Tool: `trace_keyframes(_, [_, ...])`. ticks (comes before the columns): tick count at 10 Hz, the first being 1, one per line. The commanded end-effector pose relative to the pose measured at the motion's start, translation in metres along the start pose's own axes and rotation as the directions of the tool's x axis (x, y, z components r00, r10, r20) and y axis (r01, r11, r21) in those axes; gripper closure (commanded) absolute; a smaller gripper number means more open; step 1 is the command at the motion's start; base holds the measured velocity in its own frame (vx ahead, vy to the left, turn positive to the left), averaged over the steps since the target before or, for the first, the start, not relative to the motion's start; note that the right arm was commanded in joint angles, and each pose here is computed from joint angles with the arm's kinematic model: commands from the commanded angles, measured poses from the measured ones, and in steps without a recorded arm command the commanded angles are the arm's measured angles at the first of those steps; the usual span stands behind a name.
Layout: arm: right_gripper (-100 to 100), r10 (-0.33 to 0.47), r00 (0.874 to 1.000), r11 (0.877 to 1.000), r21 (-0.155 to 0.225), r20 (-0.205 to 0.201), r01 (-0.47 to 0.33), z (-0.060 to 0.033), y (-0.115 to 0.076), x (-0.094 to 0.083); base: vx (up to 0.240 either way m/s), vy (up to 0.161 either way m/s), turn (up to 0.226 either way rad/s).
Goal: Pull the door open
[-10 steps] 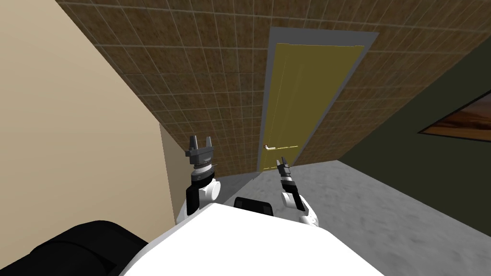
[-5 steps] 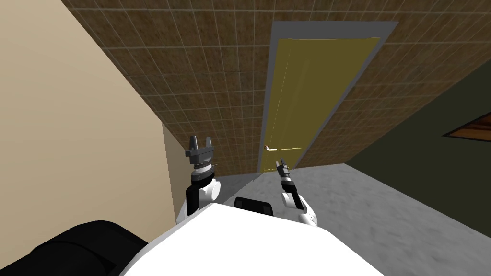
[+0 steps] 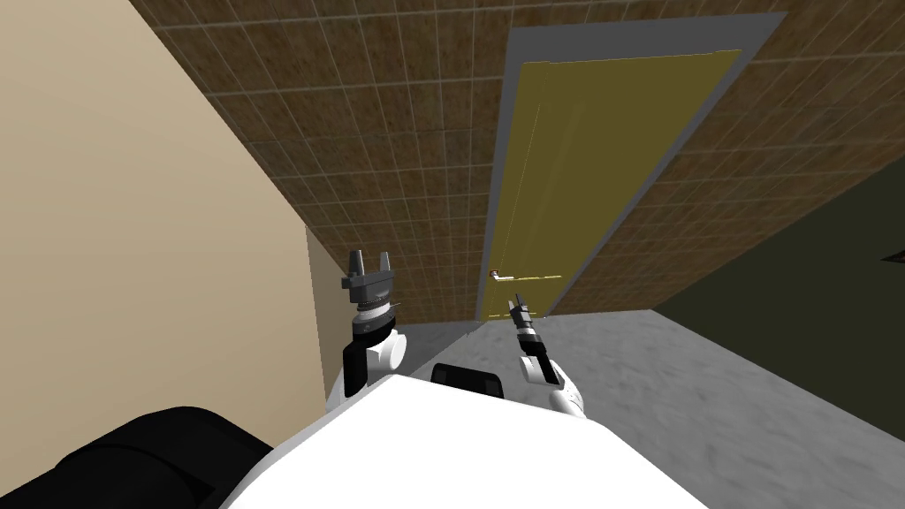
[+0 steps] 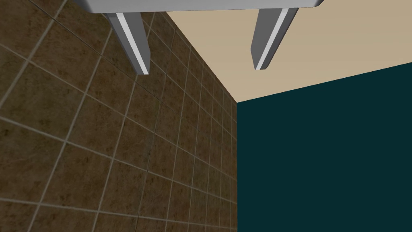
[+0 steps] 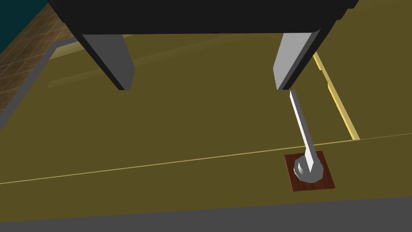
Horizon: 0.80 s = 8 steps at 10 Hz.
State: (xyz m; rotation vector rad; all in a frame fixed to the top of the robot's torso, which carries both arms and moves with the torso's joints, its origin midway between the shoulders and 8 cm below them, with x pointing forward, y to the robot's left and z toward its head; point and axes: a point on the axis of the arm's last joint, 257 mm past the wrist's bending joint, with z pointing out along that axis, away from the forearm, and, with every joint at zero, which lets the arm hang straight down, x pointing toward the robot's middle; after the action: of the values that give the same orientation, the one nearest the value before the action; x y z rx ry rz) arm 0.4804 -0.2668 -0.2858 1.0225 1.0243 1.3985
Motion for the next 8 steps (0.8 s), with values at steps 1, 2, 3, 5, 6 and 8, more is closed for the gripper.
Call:
trace_keyframes(1, [-100,-0.002,1.0,1.0,0.025,0.003,0.002,-0.0039,-0.011,-0.003,0.039,-0.039,0.049])
trace_keyframes(2, [-100,-0.005,1.0,0.999,0.036,0.0,0.005,-0.0022,-0.017,-0.006,0.052,-0.039,0.085])
trace_keyframes(3, [-100,-0.006,1.0,0.999,0.049,0.003,0.005,-0.0053,-0.022,-0.007,0.038,-0.034,0.052])
trace_keyframes(5, [-100,-0.009,1.0,0.997,0.072,0.004,0.009,-0.0069,-0.032,-0.011,0.029,-0.038,0.063])
trace_keyframes(6, [-100,-0.012,1.0,0.997,0.081,0.002,0.012,-0.0052,-0.036,-0.013,0.04,-0.043,0.074])
trace_keyframes(8, [-100,-0.016,1.0,0.994,0.104,0.004,0.016,-0.0074,-0.046,-0.018,0.038,-0.041,0.07])
